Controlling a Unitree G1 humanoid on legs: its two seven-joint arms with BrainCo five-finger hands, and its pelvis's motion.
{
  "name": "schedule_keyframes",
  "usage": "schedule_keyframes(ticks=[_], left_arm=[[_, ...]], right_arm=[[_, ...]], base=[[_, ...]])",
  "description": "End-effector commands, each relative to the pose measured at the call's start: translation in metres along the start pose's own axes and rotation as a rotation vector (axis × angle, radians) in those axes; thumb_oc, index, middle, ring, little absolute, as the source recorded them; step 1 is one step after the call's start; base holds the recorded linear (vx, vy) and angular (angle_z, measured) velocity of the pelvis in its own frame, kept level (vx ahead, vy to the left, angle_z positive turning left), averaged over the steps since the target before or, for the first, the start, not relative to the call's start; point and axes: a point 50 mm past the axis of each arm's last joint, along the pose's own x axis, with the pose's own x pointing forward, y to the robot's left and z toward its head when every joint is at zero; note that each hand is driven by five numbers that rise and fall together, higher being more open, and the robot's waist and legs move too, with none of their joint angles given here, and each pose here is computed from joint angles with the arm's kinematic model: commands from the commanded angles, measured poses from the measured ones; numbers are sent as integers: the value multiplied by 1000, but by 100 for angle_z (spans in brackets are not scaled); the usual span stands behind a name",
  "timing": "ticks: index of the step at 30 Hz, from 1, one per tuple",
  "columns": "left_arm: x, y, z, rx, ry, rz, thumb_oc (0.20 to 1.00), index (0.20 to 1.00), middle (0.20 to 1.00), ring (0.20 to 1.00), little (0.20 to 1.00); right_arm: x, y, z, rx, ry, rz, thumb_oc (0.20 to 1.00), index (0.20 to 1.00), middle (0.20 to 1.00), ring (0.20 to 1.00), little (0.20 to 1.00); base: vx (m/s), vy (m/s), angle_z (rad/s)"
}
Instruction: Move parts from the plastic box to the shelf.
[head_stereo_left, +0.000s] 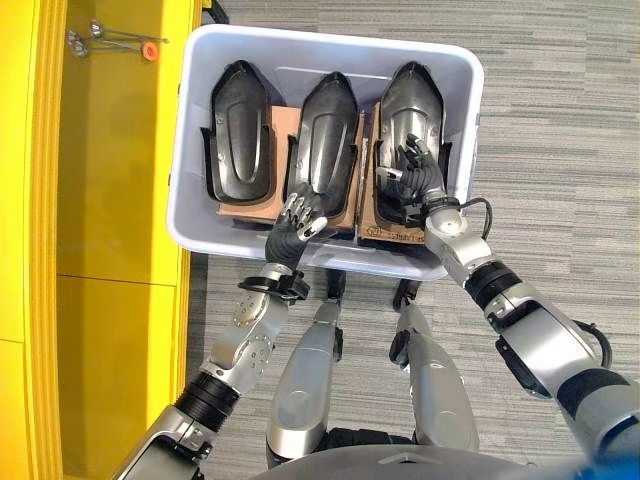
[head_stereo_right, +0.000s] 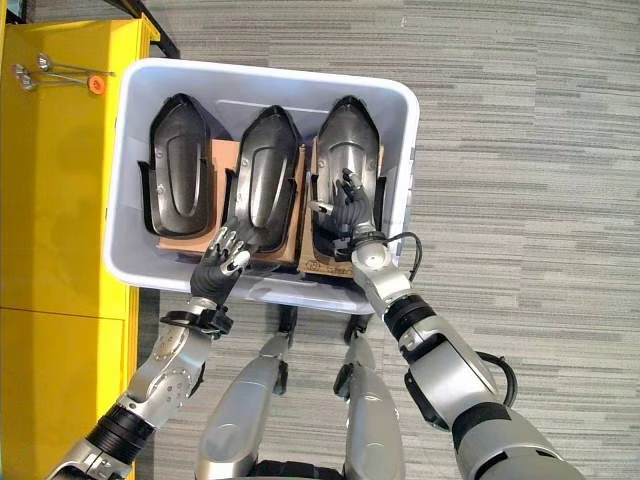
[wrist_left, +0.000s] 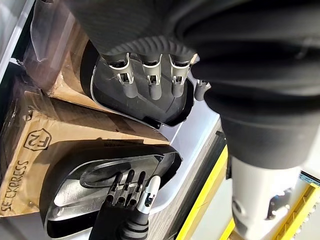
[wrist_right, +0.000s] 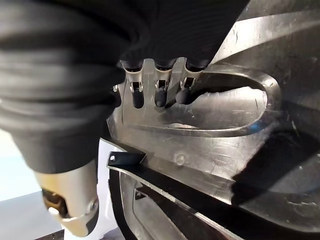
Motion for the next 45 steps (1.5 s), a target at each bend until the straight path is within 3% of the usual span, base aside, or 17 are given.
schedule_keyframes(ticks=[1, 13, 22, 45], left_arm=[[-7, -19, 21, -29, -118, -83, 1000, 1000, 1000, 1000, 1000], [-7, -17, 23, -26, -125, -68, 1000, 1000, 1000, 1000, 1000], [-7, -16, 24, -23, -131, -56, 1000, 1000, 1000, 1000, 1000], [-8, -8, 28, -8, -162, 18, 1000, 1000, 1000, 1000, 1000]], right_arm=[[-7, 39, -9, -38, 36, 152, 1000, 1000, 1000, 1000, 1000], [-20, 65, -10, 35, 26, 250, 1000, 1000, 1000, 1000, 1000], [-23, 64, -2, 65, -15, 257, 1000, 1000, 1000, 1000, 1000], [-58, 15, 65, 332, -426, 114, 1000, 1000, 1000, 1000, 1000]], base=[[0, 0, 0], [0, 0, 1], [1, 2, 2], [1, 0, -1]])
